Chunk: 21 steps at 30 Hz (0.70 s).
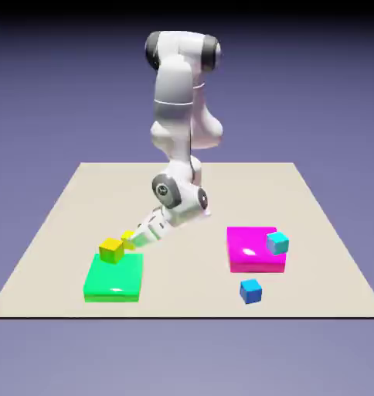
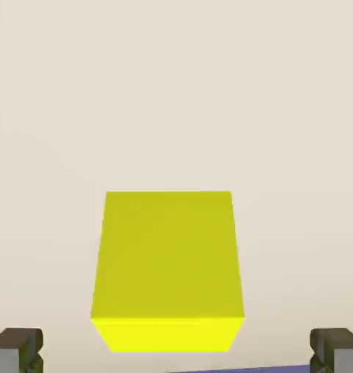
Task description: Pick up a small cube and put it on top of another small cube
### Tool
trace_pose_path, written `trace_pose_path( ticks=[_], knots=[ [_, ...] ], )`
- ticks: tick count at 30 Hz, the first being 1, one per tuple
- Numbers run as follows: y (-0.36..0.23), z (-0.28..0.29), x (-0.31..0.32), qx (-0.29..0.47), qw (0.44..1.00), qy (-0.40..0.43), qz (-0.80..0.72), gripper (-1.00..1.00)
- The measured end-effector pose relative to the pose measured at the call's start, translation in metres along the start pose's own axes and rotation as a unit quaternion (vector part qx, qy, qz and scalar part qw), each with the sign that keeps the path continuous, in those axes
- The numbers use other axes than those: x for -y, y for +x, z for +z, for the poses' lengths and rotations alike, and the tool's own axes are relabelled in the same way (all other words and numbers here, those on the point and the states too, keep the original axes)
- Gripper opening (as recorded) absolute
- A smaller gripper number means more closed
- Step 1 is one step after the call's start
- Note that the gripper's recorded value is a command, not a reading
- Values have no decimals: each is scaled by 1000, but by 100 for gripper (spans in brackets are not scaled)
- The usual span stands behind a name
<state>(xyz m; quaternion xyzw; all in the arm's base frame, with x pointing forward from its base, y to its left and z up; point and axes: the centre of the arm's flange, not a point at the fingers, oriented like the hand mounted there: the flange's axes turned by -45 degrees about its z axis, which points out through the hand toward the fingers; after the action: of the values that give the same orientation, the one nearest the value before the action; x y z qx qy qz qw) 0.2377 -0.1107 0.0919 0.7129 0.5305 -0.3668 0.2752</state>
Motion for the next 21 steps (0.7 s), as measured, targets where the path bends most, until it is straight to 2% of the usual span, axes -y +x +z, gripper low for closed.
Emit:
trace_pose_path(
  ticks=[1,2,4,12,21],
  knots=[
    [3,10,1,-2,1000,1,-1,0],
    [4,14,2,-3,1000,1,-1,-100],
    [4,14,2,-3,1000,2,-1,-100],
    [-12,-47,2,-3,1000,3,-1,-100],
    [43,-136,-74,69,994,-82,5,-100]
  ],
)
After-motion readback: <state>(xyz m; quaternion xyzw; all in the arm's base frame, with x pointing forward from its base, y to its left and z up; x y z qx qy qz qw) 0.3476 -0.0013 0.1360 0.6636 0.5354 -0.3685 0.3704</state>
